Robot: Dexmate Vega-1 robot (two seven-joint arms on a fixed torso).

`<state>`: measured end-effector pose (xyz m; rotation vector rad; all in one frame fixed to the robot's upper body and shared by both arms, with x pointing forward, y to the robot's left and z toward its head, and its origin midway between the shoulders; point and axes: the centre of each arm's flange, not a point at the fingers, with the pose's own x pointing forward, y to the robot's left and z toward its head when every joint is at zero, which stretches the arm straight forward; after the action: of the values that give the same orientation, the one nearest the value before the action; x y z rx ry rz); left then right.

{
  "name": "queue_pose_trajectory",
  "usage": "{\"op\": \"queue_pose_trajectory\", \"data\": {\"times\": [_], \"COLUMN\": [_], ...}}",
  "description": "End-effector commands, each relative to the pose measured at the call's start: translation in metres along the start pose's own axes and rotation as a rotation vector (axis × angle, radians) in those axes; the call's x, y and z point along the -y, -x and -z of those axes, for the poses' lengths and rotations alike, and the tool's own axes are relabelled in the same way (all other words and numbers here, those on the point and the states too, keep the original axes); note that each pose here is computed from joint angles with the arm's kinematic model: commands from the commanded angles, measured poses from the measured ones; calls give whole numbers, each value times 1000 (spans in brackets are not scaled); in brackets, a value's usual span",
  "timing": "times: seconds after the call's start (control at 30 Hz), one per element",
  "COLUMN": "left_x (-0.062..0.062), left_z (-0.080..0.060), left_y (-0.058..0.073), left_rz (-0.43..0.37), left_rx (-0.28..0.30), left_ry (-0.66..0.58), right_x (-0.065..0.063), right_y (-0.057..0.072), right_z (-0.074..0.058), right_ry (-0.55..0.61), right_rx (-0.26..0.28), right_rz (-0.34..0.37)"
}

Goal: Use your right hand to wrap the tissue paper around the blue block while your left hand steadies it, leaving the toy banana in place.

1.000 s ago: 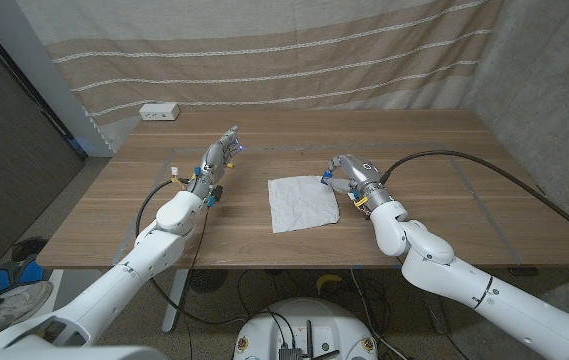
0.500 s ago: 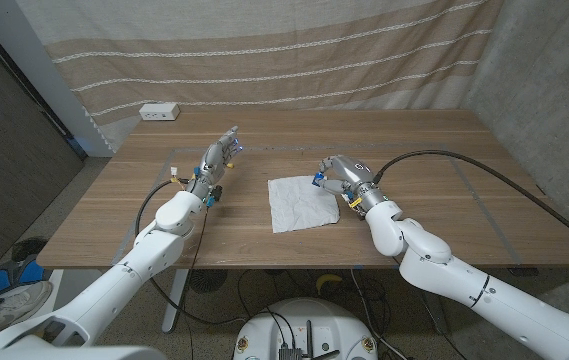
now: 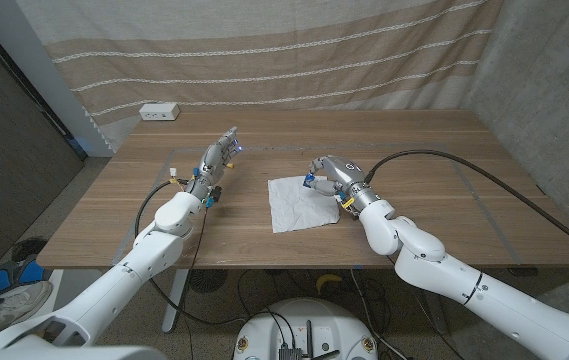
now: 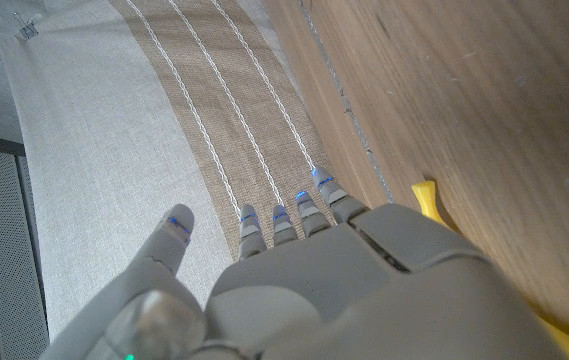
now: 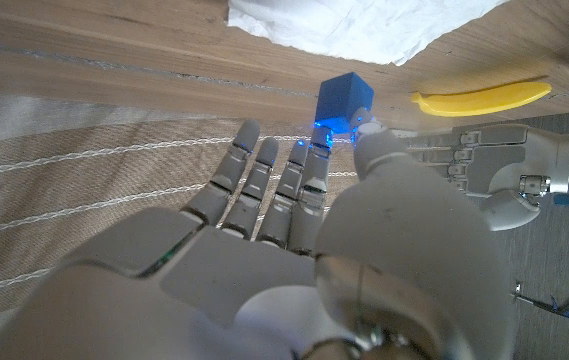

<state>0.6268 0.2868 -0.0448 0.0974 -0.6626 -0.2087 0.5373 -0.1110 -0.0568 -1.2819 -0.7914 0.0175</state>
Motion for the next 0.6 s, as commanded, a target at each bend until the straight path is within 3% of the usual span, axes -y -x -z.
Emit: {"op": "queue_pose_trajectory", "data": {"times": [0.03,0.6], "left_x": [-2,-5], "left_z": [1,4], "left_y": [1,2], "left_rz": [0,0], "left_rx": [3,3], "left_ry": [8,16], "right_x": [-7,-19], "right_y": [-6,-12], "right_z": [-9,-16], "right_ry": [-2,7], "right_rx": [33,27], "right_rz": [-27,-68]}}
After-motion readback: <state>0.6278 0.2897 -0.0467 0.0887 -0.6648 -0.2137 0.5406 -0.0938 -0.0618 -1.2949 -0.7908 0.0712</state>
